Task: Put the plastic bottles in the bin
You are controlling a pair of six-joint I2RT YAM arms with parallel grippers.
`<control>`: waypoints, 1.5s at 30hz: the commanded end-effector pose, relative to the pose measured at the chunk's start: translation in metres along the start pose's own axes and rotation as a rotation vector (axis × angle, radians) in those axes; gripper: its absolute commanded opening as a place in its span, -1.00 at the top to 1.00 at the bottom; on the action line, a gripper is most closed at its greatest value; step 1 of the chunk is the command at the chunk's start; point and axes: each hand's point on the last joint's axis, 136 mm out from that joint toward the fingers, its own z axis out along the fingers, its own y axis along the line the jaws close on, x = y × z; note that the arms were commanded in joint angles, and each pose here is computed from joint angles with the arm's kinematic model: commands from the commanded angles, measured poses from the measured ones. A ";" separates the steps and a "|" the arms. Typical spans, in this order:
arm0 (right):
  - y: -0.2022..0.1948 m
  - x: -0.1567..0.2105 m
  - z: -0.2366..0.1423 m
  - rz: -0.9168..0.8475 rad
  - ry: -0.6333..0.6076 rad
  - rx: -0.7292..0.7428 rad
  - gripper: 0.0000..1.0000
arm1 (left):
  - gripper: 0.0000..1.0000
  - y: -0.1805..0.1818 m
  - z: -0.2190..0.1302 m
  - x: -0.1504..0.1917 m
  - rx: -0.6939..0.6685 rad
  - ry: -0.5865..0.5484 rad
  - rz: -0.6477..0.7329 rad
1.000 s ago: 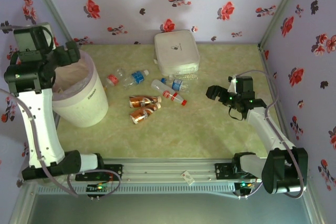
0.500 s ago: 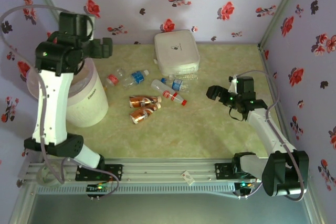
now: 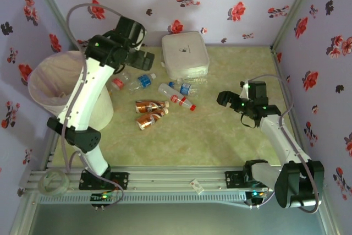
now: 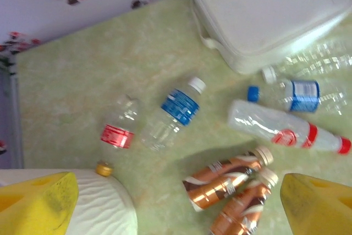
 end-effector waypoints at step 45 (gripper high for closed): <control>-0.004 -0.010 -0.005 -0.020 -0.031 0.032 -0.98 | -0.60 -0.135 0.202 0.249 0.360 0.544 0.249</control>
